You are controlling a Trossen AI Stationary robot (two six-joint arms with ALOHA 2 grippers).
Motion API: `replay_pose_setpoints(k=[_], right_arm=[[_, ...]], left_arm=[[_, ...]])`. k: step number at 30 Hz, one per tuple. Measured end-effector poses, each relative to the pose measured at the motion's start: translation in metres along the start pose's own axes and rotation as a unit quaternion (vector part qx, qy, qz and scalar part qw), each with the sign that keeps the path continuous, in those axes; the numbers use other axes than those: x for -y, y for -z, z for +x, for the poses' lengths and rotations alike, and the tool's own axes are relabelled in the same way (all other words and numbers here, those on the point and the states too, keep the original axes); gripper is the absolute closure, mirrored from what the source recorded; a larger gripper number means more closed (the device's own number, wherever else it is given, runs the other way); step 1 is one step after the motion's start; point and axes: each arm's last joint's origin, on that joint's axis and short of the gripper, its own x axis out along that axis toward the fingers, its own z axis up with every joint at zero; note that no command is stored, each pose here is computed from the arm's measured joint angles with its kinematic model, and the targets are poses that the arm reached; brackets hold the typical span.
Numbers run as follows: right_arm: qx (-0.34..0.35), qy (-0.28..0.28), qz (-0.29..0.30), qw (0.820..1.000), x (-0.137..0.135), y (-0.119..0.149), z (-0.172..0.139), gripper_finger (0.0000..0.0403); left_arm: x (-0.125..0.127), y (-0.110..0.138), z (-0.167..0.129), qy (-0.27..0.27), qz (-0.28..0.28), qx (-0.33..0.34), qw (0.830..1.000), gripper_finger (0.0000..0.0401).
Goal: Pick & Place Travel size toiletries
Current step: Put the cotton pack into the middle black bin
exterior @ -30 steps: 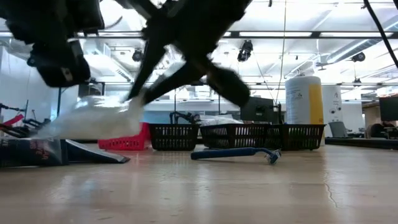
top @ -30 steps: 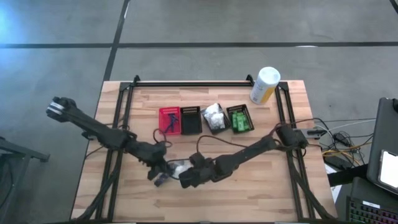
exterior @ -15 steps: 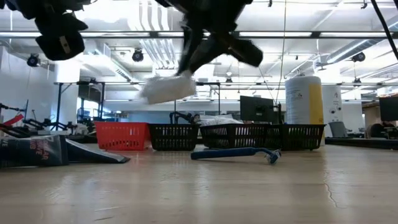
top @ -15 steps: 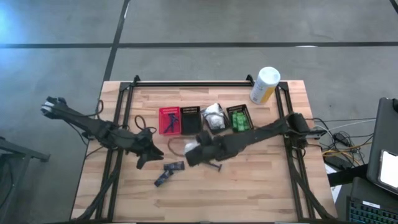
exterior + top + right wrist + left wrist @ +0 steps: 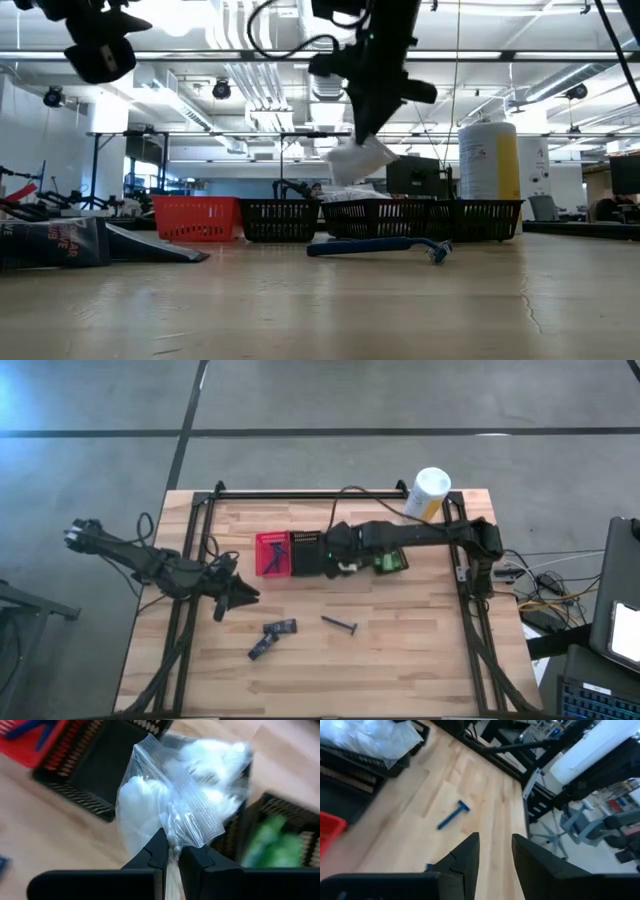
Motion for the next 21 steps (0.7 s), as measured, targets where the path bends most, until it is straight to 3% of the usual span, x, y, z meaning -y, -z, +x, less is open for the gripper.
replay_pose_setpoints(k=[9,14,21], right_arm=[[-0.034,0.030,-0.066,0.997,0.022,-0.011,0.011,0.0381],[-0.047,0.027,-0.125,0.991,0.023,-0.006,0.016,0.0381],[-0.062,-0.003,-0.160,0.985,0.029,-0.002,0.039,0.0380]], left_arm=[[-0.016,0.000,-0.006,-0.062,0.030,-0.012,0.998,0.0281],[-0.025,-0.010,-0.008,-0.104,0.020,0.035,0.994,0.0281],[-0.040,-0.027,-0.010,-0.161,-0.008,0.103,0.981,0.0281]])
